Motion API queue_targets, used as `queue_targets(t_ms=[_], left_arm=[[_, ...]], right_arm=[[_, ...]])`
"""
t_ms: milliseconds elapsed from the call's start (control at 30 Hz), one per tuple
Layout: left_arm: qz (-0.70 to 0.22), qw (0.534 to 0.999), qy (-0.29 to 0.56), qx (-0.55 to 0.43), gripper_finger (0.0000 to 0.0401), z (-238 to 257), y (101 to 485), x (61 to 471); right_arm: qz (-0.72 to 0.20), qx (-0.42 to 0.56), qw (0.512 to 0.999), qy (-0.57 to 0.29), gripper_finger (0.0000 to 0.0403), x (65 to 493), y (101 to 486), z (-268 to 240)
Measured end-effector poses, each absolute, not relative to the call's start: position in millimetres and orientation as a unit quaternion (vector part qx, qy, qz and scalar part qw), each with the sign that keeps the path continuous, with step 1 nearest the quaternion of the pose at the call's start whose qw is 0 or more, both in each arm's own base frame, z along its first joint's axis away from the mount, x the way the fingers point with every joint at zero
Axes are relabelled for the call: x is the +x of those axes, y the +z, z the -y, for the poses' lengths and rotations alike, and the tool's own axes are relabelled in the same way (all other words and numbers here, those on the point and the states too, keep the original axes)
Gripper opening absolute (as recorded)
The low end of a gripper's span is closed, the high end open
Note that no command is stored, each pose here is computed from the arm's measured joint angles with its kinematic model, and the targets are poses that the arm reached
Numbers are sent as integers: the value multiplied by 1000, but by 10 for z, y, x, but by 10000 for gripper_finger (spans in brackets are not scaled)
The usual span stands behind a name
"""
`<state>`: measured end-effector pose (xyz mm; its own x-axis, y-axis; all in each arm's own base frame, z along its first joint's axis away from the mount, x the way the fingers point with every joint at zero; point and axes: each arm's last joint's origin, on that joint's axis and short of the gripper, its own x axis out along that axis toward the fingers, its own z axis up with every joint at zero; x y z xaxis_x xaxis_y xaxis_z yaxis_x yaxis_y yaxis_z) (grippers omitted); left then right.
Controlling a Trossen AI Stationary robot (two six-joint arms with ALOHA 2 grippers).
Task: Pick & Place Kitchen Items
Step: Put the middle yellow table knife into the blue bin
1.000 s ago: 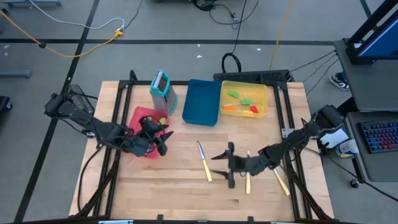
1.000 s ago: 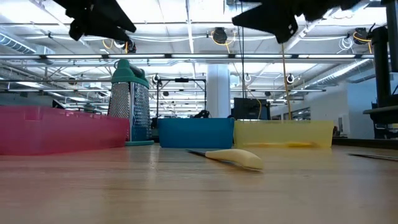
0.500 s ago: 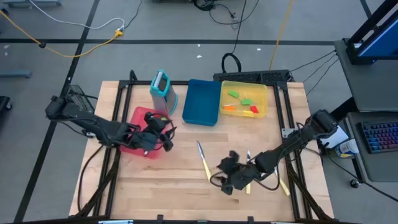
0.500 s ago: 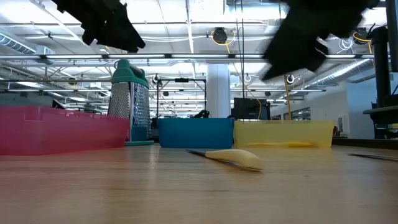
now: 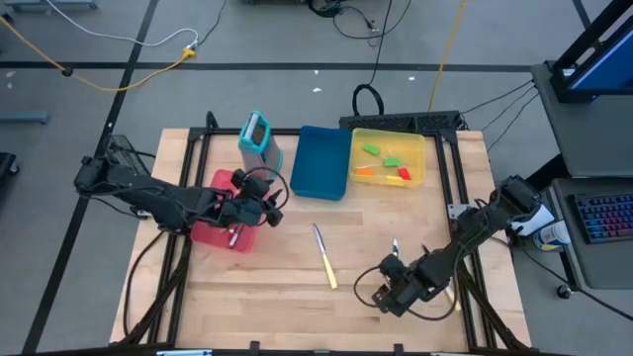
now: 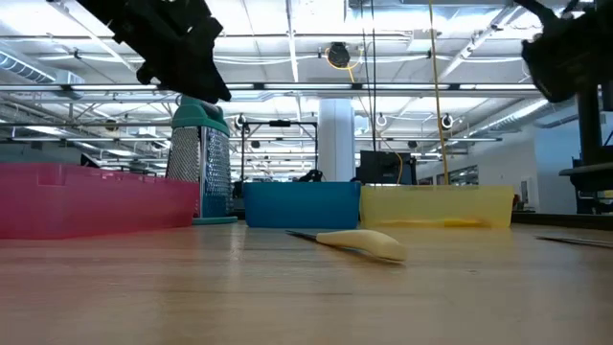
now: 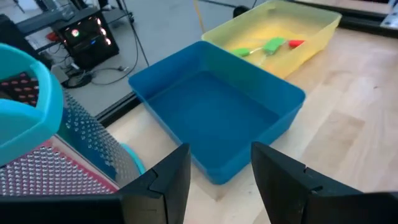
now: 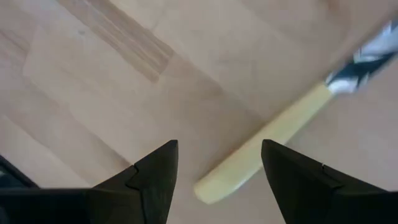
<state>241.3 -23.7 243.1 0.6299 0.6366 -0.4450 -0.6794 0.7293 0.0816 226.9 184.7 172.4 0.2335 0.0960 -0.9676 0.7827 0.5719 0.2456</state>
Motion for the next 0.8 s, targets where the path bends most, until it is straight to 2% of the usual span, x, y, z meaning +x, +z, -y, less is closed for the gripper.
queue_targets(t_ms=[333,567,667,800], left_arm=[[-238,901,360,-53,170,169,2424,2425],[-239,901,358,-52,170,170,2423,2426],[-239,901,358,-52,170,170,2423,2426],[-239,901,358,-52,170,170,2424,2426]], right_arm=[[-552,427,639,-324,224,2105,1554,-1825],[-547,418,653,-317,219,2012,1349,-1734],[-547,402,664,-314,199,1987,1309,-1709],[-547,384,669,-326,148,1943,1261,-1663]])
